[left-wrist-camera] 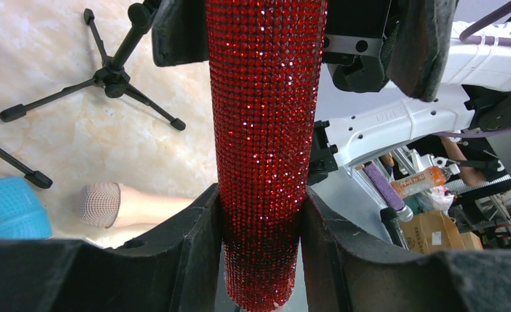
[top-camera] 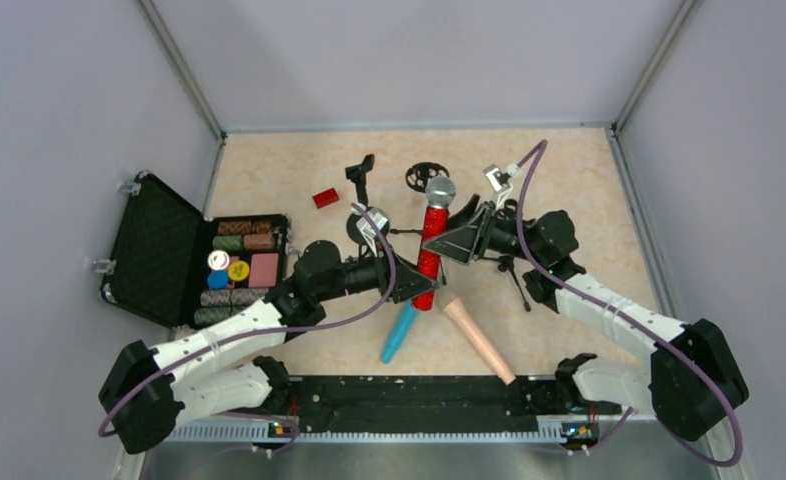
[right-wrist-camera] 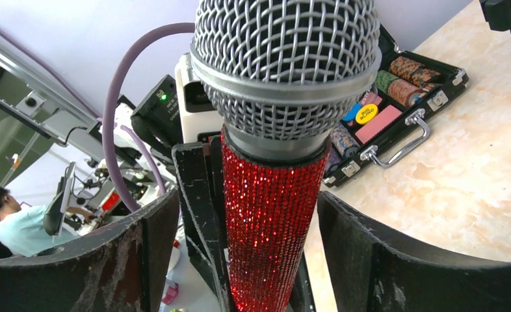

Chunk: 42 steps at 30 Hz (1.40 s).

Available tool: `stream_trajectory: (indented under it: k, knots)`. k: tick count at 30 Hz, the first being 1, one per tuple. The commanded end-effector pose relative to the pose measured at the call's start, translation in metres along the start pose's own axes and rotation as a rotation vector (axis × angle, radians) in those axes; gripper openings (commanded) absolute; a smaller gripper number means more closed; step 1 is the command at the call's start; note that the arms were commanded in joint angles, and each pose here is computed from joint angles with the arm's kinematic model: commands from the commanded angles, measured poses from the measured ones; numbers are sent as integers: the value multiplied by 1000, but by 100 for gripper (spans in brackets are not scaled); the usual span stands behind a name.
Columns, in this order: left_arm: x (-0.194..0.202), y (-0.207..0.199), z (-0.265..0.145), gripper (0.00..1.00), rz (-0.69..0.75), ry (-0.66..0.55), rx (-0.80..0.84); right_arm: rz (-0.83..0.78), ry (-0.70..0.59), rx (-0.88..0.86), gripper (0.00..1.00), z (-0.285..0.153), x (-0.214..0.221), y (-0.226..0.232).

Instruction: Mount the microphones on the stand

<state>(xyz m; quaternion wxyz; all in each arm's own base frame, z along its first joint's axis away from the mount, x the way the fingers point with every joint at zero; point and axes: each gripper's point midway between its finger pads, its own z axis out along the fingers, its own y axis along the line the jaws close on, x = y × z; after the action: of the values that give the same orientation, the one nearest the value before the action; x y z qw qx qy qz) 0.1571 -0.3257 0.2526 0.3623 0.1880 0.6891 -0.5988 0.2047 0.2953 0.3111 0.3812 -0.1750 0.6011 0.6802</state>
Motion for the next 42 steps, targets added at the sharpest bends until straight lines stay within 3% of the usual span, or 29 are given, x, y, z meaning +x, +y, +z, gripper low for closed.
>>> stream_trajectory:
  k: [1,8,16,19,24,26,29,31,34,42]
  knots:
    - [-17,-14,0,0,39,-61,47,-41,-27,-54,75,0,-6,13]
    - [-12,-15,3,0,21,-31,66,-18,-23,-93,65,3,-5,13]
    - [-8,-8,1,0,3,-39,40,-20,-13,-84,23,3,-3,10]
    - [-7,-6,0,2,3,-40,31,-34,-16,-64,15,2,-3,8]
    - [-9,-3,2,36,-4,-49,19,-72,-27,14,0,1,-7,-1]
    - [-10,-1,4,49,-7,-51,16,-85,-28,50,0,0,-8,-6]
    - [-10,0,6,79,-17,-50,11,-97,-35,108,0,-4,-8,-14]
    - [-12,3,6,92,-30,-63,-2,-112,-45,132,0,-5,-11,-15]
    - [-19,8,4,99,-44,-105,-17,-133,-65,153,0,-8,-15,-15]
    - [-54,27,-11,99,-112,-285,-75,-173,-100,209,0,-16,-20,-18]
